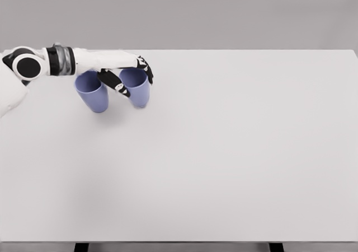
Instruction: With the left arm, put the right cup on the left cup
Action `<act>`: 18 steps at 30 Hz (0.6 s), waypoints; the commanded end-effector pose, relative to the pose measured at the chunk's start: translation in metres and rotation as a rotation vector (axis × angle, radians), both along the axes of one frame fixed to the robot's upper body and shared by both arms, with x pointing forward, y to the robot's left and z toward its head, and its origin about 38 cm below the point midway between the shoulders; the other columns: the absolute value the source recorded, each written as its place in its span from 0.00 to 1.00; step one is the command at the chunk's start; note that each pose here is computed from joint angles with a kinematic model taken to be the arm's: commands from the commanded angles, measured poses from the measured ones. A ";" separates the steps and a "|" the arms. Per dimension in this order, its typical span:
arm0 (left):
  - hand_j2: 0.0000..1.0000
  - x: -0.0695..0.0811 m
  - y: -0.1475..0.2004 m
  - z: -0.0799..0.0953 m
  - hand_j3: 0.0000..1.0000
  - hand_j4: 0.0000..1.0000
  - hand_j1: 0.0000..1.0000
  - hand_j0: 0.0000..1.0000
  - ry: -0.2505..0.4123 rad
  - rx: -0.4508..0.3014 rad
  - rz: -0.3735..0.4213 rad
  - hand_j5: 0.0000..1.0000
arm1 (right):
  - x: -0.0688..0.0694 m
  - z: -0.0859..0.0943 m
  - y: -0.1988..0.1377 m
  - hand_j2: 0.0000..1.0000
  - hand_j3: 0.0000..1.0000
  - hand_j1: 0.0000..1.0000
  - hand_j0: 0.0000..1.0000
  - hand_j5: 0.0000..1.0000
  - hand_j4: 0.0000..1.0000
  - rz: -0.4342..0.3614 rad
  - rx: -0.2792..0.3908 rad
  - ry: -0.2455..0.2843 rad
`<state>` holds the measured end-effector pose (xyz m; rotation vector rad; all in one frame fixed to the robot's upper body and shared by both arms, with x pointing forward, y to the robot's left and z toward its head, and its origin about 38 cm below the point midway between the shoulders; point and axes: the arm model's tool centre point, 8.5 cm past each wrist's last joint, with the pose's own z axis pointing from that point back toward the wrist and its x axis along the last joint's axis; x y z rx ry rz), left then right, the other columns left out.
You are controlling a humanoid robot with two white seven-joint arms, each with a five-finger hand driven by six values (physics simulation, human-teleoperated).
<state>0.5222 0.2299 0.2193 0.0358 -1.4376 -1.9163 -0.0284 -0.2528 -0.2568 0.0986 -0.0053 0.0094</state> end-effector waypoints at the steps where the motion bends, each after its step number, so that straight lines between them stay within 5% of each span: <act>1: 0.58 0.000 0.001 0.003 0.58 0.58 0.58 0.58 -0.001 -0.011 0.003 0.58 | 0.000 0.000 0.000 1.00 1.00 1.00 1.00 1.00 1.00 0.001 0.000 0.000; 18: 0.58 -0.003 0.029 0.086 0.58 0.58 0.58 0.58 -0.143 -0.032 -0.003 0.58 | 0.000 0.000 0.000 1.00 1.00 1.00 1.00 1.00 1.00 0.001 0.000 0.000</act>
